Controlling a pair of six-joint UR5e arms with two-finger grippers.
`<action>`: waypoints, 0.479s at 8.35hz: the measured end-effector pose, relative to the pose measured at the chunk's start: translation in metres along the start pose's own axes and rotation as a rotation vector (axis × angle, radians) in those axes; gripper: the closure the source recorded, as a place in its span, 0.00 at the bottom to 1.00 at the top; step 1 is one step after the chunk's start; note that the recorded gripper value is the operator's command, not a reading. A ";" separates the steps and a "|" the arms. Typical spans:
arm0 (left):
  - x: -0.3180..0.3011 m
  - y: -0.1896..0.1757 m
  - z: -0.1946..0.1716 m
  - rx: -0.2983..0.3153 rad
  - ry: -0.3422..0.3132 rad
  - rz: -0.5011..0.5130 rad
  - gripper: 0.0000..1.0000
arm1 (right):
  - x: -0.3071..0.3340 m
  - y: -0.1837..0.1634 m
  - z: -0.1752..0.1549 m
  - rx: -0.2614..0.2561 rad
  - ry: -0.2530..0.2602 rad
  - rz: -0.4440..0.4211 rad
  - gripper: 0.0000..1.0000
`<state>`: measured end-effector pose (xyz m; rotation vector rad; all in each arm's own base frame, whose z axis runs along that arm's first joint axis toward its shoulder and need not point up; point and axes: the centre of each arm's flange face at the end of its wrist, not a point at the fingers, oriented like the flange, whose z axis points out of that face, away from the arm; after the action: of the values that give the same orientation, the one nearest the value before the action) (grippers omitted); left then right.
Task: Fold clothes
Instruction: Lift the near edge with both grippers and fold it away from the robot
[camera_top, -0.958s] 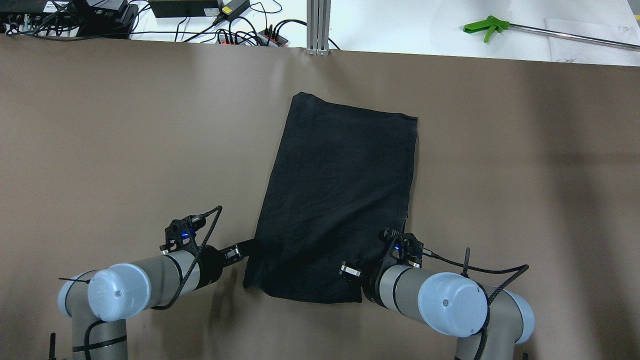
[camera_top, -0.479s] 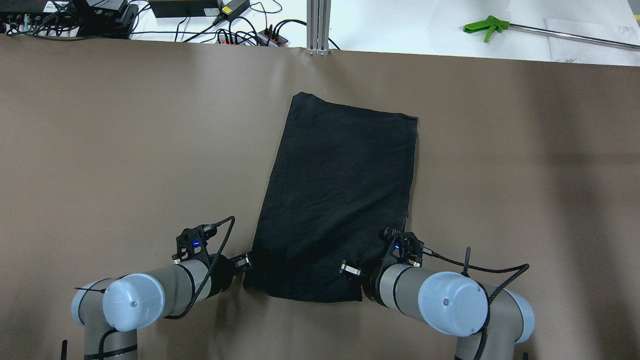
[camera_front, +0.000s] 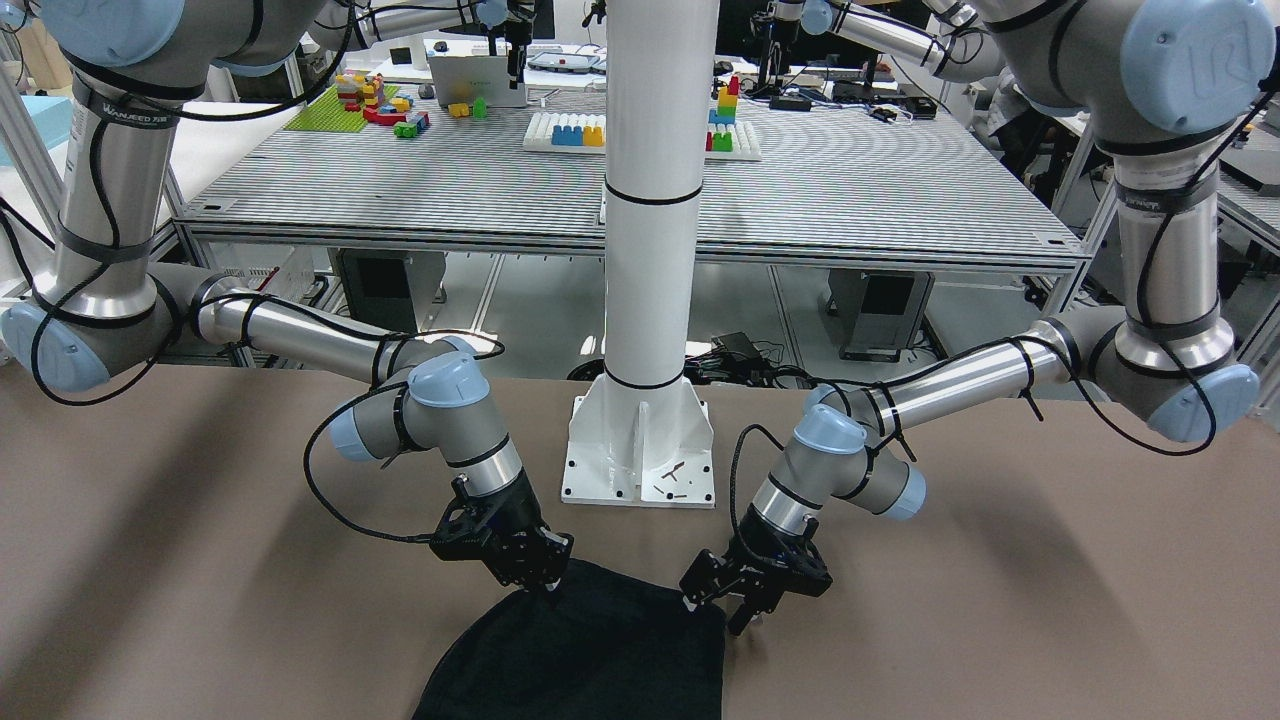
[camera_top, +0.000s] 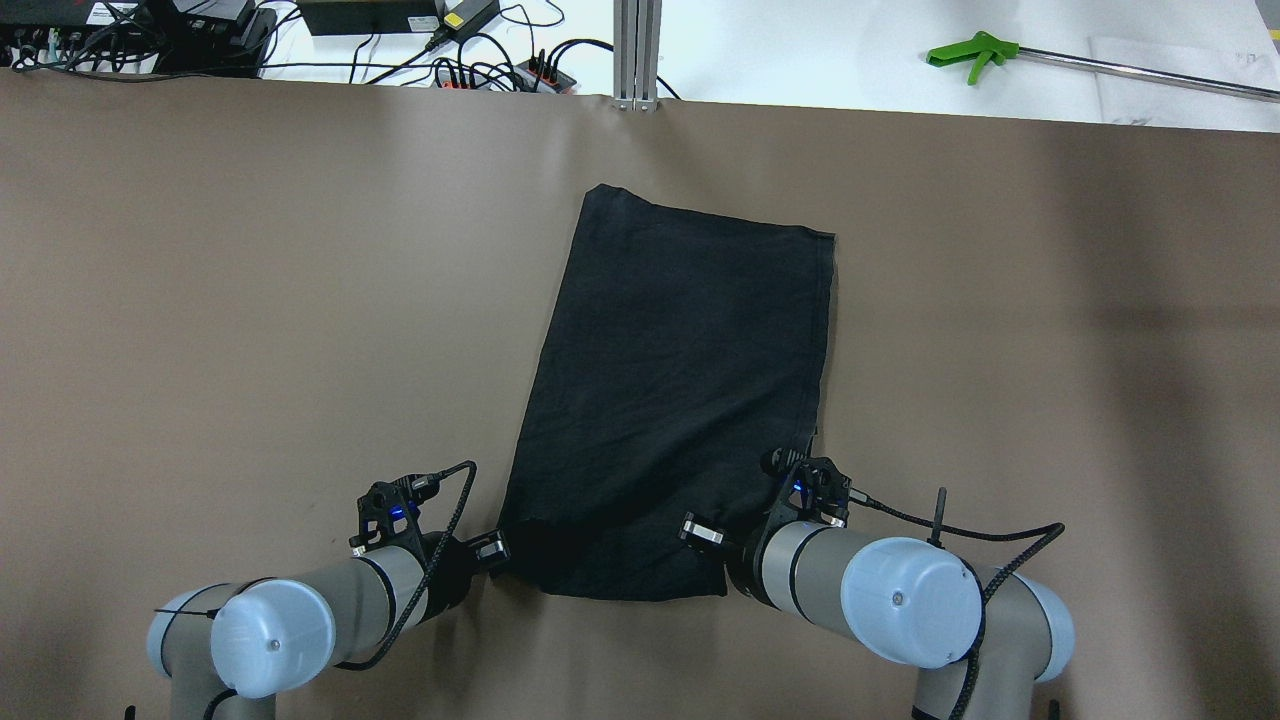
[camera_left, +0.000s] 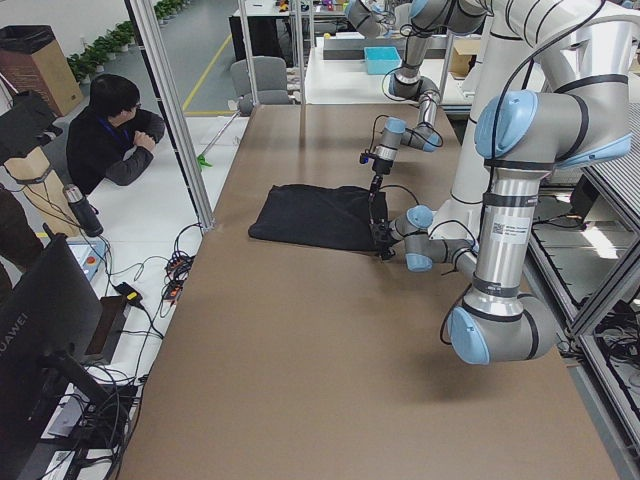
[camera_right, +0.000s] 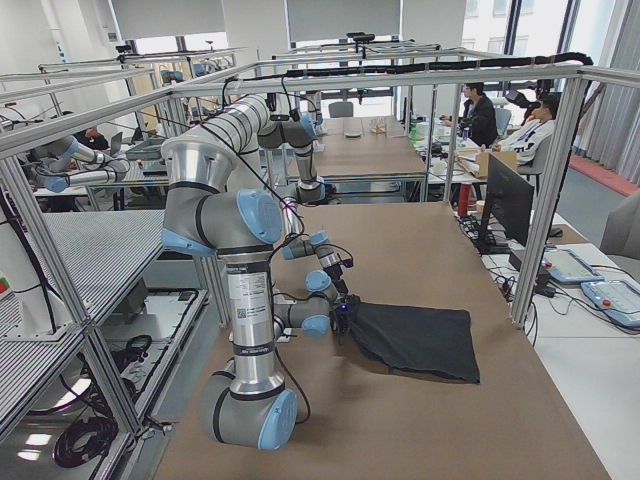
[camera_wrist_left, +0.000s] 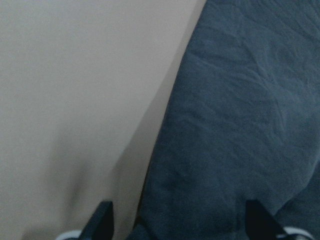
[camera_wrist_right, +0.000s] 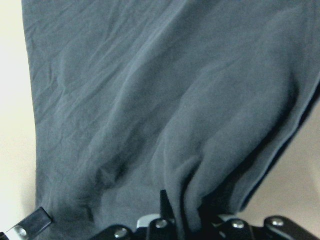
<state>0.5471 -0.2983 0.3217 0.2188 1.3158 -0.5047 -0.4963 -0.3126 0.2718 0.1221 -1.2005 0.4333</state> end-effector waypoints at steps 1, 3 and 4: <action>0.000 0.001 0.000 0.001 0.001 0.001 0.98 | 0.000 -0.001 0.000 0.002 0.000 0.001 1.00; 0.003 0.001 -0.004 0.011 0.012 -0.001 1.00 | 0.000 -0.003 -0.001 0.005 -0.001 0.002 1.00; 0.005 0.001 -0.007 0.008 0.018 -0.001 1.00 | 0.000 -0.004 0.000 0.006 0.000 0.002 1.00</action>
<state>0.5423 -0.2956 0.3145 0.2292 1.3315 -0.5101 -0.4941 -0.3165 0.2723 0.1257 -1.1990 0.4388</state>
